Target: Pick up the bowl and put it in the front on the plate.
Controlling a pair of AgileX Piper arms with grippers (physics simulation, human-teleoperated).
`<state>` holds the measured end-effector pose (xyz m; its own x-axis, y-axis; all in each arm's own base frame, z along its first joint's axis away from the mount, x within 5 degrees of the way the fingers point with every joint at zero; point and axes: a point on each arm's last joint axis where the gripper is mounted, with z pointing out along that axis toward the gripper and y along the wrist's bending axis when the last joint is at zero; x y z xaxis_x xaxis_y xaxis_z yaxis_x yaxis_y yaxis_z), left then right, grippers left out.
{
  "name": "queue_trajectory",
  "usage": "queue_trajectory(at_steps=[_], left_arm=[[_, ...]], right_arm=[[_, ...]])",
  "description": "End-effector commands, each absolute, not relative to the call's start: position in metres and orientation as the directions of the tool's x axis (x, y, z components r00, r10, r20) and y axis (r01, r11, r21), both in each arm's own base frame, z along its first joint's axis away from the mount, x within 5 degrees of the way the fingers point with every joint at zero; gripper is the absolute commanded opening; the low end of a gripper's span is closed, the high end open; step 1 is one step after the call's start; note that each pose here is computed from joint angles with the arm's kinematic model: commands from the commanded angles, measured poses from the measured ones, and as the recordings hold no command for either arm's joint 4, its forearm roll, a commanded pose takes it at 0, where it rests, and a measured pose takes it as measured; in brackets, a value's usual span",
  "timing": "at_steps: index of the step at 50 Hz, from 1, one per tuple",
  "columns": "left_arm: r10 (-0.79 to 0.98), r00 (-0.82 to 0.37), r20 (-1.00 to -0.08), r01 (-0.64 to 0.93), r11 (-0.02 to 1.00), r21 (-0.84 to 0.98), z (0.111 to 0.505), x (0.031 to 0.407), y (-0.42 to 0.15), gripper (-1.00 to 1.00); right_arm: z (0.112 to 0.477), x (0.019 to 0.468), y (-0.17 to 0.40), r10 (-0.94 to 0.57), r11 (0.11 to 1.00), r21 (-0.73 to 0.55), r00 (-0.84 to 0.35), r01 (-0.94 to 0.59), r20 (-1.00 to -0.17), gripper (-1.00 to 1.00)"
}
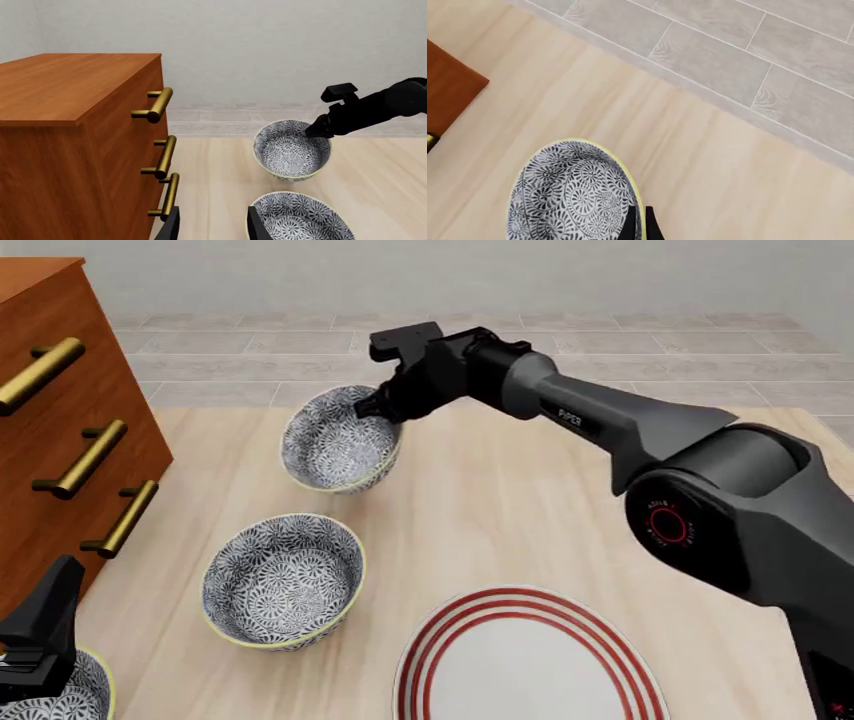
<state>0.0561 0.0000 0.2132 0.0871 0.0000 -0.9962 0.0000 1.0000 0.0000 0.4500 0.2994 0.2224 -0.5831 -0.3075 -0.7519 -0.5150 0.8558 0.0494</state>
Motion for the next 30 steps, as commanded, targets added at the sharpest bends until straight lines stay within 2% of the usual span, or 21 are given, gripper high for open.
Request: queue_trajectory(at_steps=[1, 10, 30], left_arm=[[0.000, 0.087, -0.996, 0.000, 1.000, 0.000, 0.213, 0.056, 0.000, 1.00], [0.000, 0.087, -0.996, 0.000, 1.000, 0.000, 0.213, 0.056, 0.000, 1.00], [0.000, 0.087, -0.996, 0.000, 1.000, 0.000, 0.213, 0.056, 0.000, 1.00]], right_arm=[[0.239, 0.442, 0.291, -0.269, 0.864, 0.074, -0.581, -0.497, -0.768, -1.00], [0.249, 0.431, 0.280, -0.200, 0.881, 0.123, -0.594, -0.458, -0.779, -1.00], [0.246, 0.412, 0.268, -0.108, 0.896, 0.202, -0.634, -0.396, -0.766, -1.00]])
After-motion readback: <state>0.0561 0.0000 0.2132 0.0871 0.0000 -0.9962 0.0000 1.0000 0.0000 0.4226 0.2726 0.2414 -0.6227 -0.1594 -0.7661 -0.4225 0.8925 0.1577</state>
